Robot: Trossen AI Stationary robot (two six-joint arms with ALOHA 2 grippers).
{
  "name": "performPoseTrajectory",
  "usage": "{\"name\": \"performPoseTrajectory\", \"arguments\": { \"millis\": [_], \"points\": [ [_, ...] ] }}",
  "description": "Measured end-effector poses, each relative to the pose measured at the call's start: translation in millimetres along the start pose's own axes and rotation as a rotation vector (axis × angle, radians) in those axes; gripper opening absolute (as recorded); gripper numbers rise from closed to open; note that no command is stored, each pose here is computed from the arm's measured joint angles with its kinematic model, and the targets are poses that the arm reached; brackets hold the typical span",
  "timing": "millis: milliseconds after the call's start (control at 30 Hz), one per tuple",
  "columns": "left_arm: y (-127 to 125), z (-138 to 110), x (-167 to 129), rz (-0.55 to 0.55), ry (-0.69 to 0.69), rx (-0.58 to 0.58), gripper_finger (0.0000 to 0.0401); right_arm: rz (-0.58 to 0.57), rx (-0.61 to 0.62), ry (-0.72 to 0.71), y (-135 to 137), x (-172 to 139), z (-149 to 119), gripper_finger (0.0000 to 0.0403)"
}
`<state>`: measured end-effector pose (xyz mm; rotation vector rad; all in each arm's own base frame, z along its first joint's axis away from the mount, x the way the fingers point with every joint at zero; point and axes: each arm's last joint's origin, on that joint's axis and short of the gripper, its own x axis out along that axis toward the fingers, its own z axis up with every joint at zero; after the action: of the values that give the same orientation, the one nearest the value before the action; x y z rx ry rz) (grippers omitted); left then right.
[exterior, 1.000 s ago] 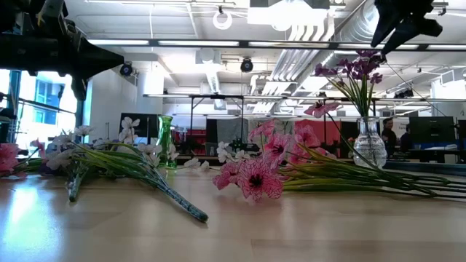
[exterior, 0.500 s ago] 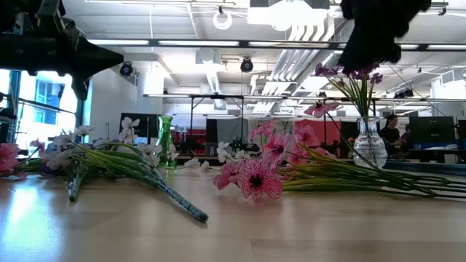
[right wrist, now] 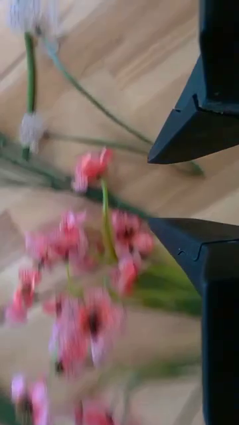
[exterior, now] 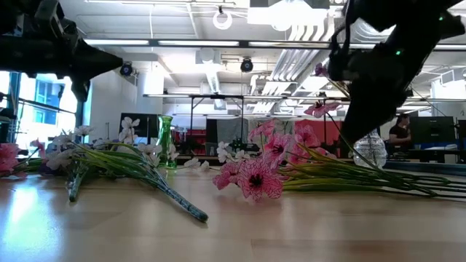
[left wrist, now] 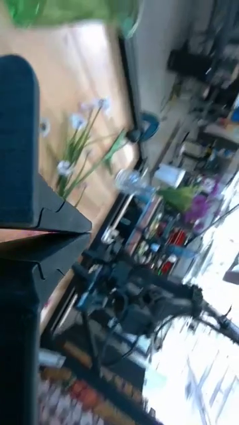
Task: Sort flowers into vase by color
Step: Put the middle right white flowers into the green vase
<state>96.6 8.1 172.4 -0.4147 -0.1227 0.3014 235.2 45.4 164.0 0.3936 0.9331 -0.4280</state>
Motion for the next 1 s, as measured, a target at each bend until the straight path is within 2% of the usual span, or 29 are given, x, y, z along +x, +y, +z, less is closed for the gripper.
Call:
{"name": "performPoseTrajectory", "arguments": {
  "millis": [100, 233, 400, 500, 700, 867, 1000],
  "points": [
    [0, 0, 0, -0.002, -0.004, 0.000, 0.0000, -0.079, -0.033, 0.010, -3, 15, -2, 0.0138],
    [-7, 3, -1, -0.114, -0.018, 0.024, 0.0000, -0.190, -0.084, 0.014, -5, 32, -9, 0.0138],
    [-17, 11, -4, -0.217, -0.095, 0.071, 0.0000, -0.232, -0.111, 0.032, -5, 48, -14, 0.0135],
    [-22, 12, -5, -0.248, -0.119, 0.109, 0.0000, -0.239, -0.121, 0.038, -4, 53, -16, 0.0114],
    [-28, 6, -1, -0.197, -0.083, 0.141, 0.0000, -0.252, -0.133, 0.047, -6, 48, -16, 0.0015],
    [-33, -3, 5, -0.171, -0.026, 0.165, 0.0000, -0.327, -0.141, 0.063, -14, 33, -19, 0.0007],
    [-37, -11, 8, -0.149, 0.014, 0.196, 0.0000, -0.346, -0.057, -0.068, -18, 24, -30, 0.0004]
  ]
}}
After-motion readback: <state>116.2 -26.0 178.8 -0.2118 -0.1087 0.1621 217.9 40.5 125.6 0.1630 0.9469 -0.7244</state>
